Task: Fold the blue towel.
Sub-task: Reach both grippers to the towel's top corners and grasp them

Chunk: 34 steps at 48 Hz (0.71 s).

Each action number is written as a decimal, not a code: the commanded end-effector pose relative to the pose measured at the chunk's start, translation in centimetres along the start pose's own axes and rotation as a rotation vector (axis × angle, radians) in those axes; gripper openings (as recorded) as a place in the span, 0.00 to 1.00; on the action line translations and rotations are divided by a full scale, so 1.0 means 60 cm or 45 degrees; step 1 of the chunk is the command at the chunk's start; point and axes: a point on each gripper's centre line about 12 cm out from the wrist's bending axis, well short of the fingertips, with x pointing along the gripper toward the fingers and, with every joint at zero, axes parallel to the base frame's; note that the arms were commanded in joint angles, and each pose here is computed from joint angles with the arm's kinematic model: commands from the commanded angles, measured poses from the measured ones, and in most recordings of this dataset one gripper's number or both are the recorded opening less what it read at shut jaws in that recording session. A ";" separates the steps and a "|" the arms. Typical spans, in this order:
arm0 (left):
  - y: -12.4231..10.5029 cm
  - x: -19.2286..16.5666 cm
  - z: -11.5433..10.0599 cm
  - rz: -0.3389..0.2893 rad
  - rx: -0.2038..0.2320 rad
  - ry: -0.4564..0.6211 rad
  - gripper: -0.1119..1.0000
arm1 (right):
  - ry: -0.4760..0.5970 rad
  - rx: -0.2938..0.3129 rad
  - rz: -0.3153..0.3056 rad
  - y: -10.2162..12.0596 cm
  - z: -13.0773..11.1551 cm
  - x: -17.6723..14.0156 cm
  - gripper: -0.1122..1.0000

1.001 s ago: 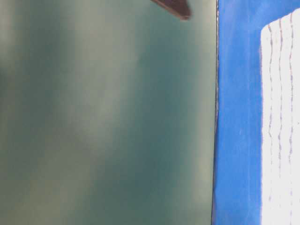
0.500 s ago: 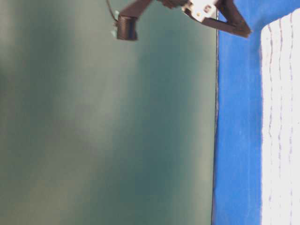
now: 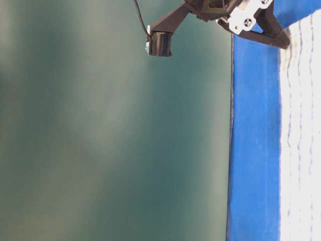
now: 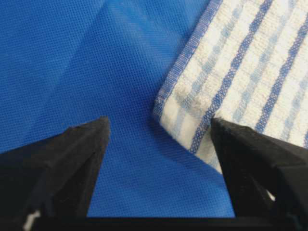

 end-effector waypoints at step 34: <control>-0.007 -0.008 0.019 -0.016 0.018 -0.047 0.10 | -0.070 -0.006 0.009 0.005 0.030 -0.015 0.16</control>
